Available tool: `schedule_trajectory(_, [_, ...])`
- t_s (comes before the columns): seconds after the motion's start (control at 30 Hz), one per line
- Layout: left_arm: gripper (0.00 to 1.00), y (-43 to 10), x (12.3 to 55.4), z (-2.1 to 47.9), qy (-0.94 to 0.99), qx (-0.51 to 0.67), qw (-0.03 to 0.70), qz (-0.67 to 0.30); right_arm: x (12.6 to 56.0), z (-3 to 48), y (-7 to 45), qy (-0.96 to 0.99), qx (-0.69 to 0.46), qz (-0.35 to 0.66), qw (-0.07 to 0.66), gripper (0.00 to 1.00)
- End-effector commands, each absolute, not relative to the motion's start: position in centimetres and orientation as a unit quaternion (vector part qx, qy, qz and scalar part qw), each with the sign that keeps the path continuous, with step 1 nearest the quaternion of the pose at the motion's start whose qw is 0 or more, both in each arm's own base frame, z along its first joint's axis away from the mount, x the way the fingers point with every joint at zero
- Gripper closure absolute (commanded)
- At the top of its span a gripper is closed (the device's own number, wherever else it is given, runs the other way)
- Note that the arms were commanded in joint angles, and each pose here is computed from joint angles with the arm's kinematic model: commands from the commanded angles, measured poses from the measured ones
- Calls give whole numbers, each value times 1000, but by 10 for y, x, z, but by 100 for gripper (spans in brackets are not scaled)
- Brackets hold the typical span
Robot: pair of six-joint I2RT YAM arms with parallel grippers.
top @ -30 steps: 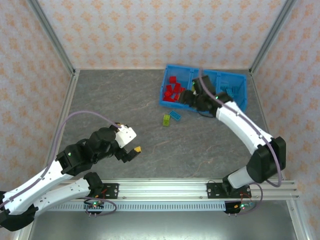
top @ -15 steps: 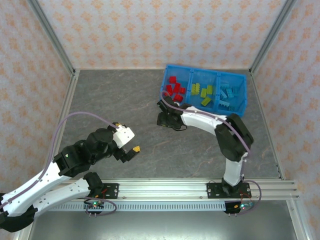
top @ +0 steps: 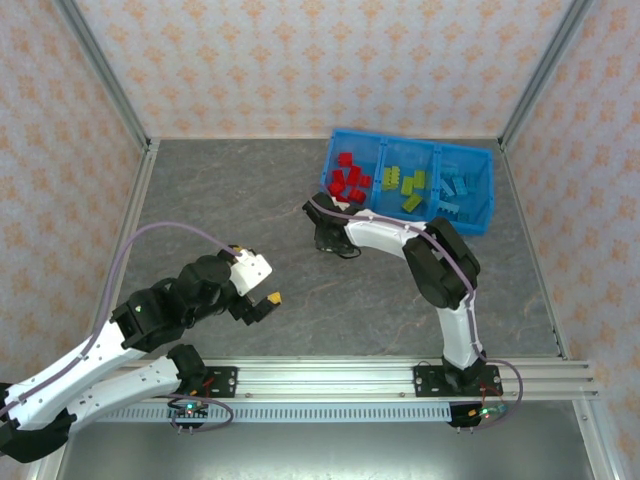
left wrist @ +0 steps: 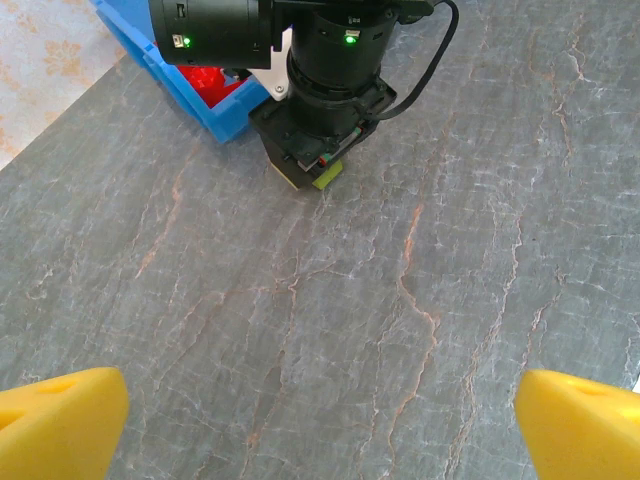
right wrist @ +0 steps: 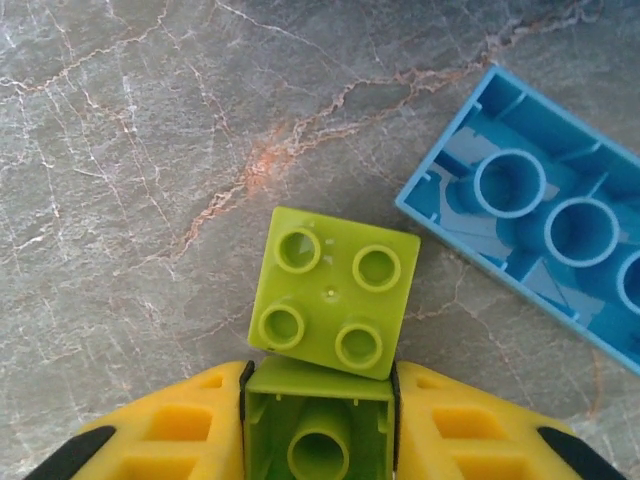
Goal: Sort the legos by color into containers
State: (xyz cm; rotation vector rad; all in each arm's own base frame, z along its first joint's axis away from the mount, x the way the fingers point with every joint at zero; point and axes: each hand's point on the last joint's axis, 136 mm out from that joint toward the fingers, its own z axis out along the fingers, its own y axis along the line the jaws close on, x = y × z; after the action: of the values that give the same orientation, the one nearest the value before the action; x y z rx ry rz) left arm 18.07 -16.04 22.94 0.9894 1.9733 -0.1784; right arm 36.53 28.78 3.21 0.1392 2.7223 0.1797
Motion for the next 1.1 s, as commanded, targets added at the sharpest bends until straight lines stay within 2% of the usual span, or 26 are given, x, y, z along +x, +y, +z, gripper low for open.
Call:
schedule_trajectory(0.0, [0,-153,182,230,805,390,444,-60,353,36,275,976,55,56,203,72])
schedule_trajectory(0.27, [0,-154,182,230,804,391,443,-61,318,89,262,967,56,105,227,75])
schedule_trajectory(0.5, [0,-155,180,231,803,393,443,-67,325,183,201,925,90,90,358,76])
schedule_trajectory(0.67, [0,-155,180,232,802,390,447,-70,383,204,134,909,152,90,378,75])
schedule_trajectory(0.87, [0,-149,185,236,808,366,458,-58,473,173,89,937,160,29,308,78])
schedule_trajectory(1.07, [0,-144,187,239,805,357,471,-51,543,153,55,934,193,-4,301,75])
